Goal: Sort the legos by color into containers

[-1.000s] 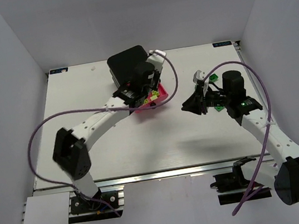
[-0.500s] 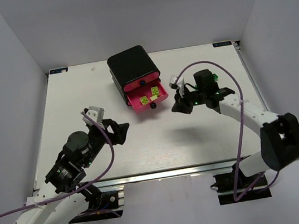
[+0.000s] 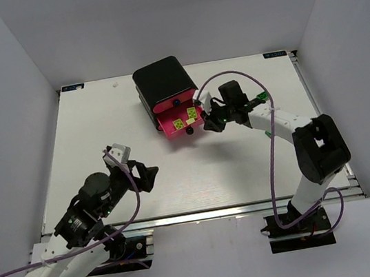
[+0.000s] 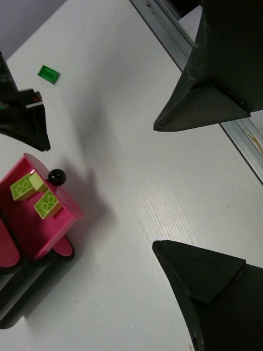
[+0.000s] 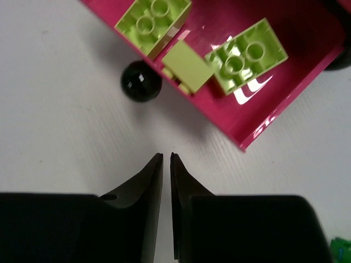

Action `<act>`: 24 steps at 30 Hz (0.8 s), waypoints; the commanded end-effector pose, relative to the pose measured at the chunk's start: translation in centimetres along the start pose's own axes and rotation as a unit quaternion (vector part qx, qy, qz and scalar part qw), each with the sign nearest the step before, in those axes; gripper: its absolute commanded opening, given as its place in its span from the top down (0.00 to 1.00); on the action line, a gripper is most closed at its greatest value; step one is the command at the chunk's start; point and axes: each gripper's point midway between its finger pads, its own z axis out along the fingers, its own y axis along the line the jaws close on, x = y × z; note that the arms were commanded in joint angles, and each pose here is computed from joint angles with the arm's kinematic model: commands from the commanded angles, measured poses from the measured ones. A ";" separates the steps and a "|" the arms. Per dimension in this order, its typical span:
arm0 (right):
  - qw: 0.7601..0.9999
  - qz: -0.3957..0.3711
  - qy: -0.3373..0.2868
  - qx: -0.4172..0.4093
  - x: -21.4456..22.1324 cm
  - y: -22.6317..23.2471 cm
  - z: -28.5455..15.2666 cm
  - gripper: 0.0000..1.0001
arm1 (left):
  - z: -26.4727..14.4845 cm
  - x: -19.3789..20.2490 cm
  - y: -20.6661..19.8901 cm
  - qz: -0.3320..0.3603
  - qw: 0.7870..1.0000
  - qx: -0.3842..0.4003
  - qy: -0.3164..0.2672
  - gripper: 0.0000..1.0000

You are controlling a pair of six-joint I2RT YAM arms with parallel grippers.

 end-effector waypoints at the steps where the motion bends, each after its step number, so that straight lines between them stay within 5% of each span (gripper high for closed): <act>1: 0.999 -0.038 -0.013 0.012 -2.5 -1.6 1.1 0.85 | -0.9 -0.7 -0.2 -0.006 1.000 0.010 -0.020 0.10; 12: 0.999 -0.009 0.003 0.050 -2.9 -3.7 4.2 0.92 | -1.7 -1.5 0.3 -0.015 0.999 0.002 -0.042 0.09; 24: 0.993 0.000 -0.054 0.104 -6.1 -6.6 5.8 0.92 | -1.5 -1.2 0.2 -0.012 0.999 0.003 -0.035 0.09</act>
